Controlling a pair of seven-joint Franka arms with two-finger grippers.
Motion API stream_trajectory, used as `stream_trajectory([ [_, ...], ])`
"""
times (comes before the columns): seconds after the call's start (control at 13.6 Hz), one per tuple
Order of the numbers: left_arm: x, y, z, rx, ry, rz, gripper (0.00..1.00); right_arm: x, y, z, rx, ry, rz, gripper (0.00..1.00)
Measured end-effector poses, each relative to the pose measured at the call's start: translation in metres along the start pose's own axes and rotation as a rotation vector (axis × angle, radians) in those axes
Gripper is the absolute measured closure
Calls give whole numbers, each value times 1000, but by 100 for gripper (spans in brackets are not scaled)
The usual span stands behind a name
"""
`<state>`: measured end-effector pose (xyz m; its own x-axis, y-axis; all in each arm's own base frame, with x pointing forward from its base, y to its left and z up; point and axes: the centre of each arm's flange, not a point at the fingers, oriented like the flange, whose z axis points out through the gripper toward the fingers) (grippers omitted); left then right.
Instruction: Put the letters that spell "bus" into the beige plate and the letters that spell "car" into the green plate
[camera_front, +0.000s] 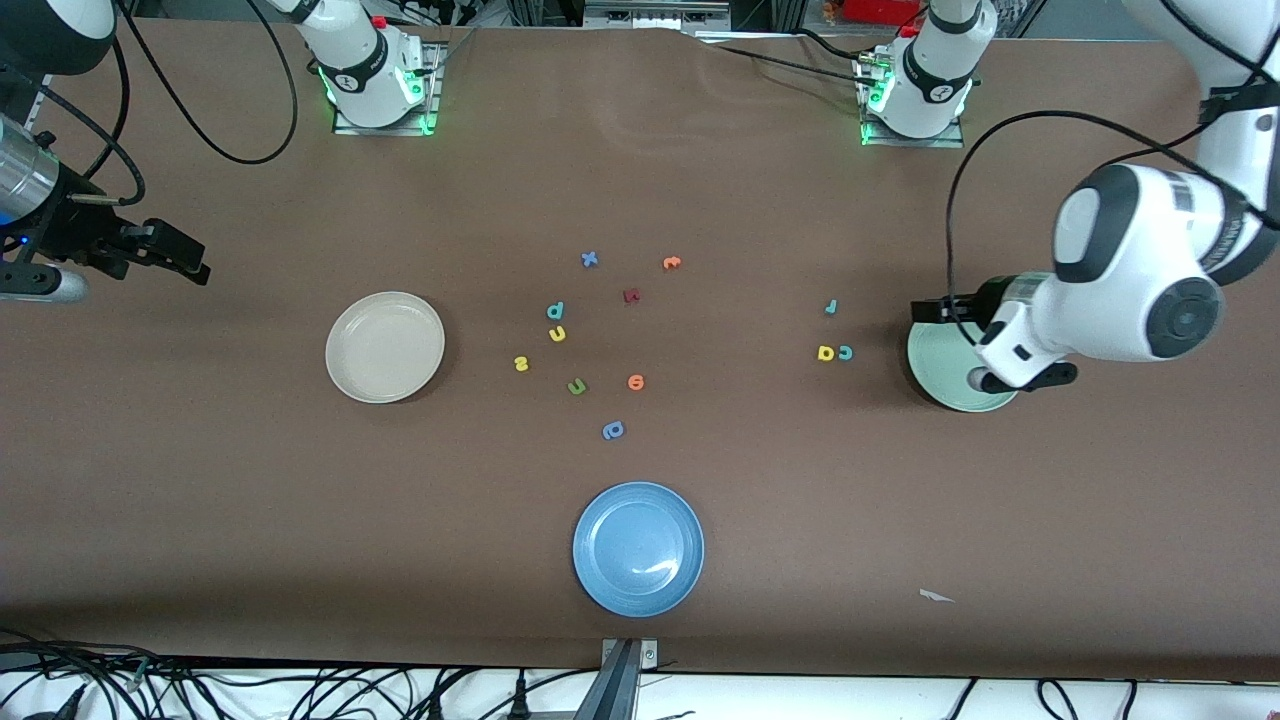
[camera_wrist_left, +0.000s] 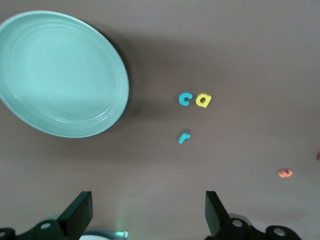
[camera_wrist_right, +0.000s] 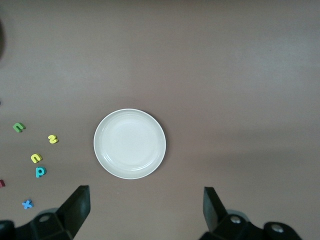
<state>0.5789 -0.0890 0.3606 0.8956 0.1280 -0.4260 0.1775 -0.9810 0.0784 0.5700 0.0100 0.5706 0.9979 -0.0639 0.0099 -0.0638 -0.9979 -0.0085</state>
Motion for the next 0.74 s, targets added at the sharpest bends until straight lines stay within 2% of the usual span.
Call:
stream_trajectory([
  [0.15,-7,11,22,5,10,-6,1,0,0,0,0,0,0,0],
  [0.29,-9,6,17,-2,33,-17,0,0,0,0,0,-1,0,0],
  [0.52,-20,-21,-36,-35,116,-39,0,0,0,0,0,-1,0,0],
  [0.59,-26,-26,-56,-25,132,-29,0,0,0,0,0,-1,0,0],
  [0.74,-38,-32,-93,55,164,8,1,0,0,0,0,-1,0,0],
])
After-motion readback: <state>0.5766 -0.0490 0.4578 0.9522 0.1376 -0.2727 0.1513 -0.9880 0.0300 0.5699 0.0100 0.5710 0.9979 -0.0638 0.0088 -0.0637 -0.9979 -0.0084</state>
